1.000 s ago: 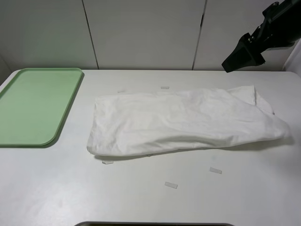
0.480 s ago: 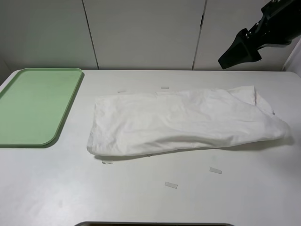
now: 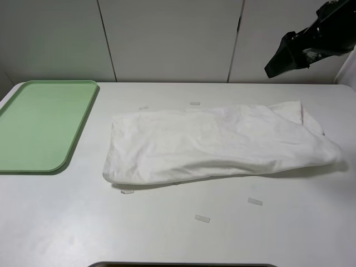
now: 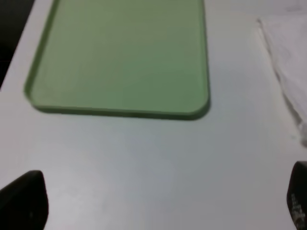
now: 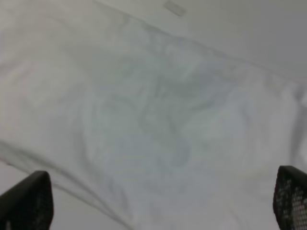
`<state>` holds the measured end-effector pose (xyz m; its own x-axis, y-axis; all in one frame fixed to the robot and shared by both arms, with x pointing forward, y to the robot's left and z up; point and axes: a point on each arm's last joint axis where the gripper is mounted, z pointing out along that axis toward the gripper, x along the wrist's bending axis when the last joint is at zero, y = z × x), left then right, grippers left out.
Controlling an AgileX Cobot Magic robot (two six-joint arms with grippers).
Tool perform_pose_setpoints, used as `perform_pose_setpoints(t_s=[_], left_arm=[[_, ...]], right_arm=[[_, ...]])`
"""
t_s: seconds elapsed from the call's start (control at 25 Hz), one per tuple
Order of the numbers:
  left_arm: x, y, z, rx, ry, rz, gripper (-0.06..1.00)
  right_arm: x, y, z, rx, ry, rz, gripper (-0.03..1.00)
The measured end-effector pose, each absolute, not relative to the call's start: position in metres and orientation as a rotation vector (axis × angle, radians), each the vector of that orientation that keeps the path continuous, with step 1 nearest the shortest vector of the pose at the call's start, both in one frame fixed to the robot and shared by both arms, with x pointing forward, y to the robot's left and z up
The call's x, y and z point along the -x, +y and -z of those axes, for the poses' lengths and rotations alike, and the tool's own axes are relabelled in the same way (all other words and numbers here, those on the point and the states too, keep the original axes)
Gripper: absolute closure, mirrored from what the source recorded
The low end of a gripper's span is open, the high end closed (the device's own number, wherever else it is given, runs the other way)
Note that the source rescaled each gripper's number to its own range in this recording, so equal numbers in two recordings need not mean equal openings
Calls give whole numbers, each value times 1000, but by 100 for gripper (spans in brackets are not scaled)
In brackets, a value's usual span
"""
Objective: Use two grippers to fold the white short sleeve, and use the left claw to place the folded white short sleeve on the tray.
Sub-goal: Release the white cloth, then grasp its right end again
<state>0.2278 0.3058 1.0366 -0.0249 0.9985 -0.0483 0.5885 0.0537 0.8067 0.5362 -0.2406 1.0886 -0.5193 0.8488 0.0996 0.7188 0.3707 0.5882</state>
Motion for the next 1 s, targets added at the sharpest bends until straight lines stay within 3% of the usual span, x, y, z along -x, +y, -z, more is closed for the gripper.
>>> perform_pose_setpoints(t_s=[0.32,0.56,0.76,1.0], left_arm=[[-227,304,-1037,-1516,1798,-866,-5],[-227,304,-1037,-1511,1803,-869,-5],[-227,304,-1037,-1511,1803,-869,-5],[-227,304,-1037,-1511,1803,-869,-5]], right_arm=[[-551,-263,-1074,-1558,2211,-583,-3],[-574,-275,-1029,-1674,2233,-398,-3],[-594,-315,-978,-1865,2198,-275,-3],[-601,-346,-949,-1978,2143,-225,-3]])
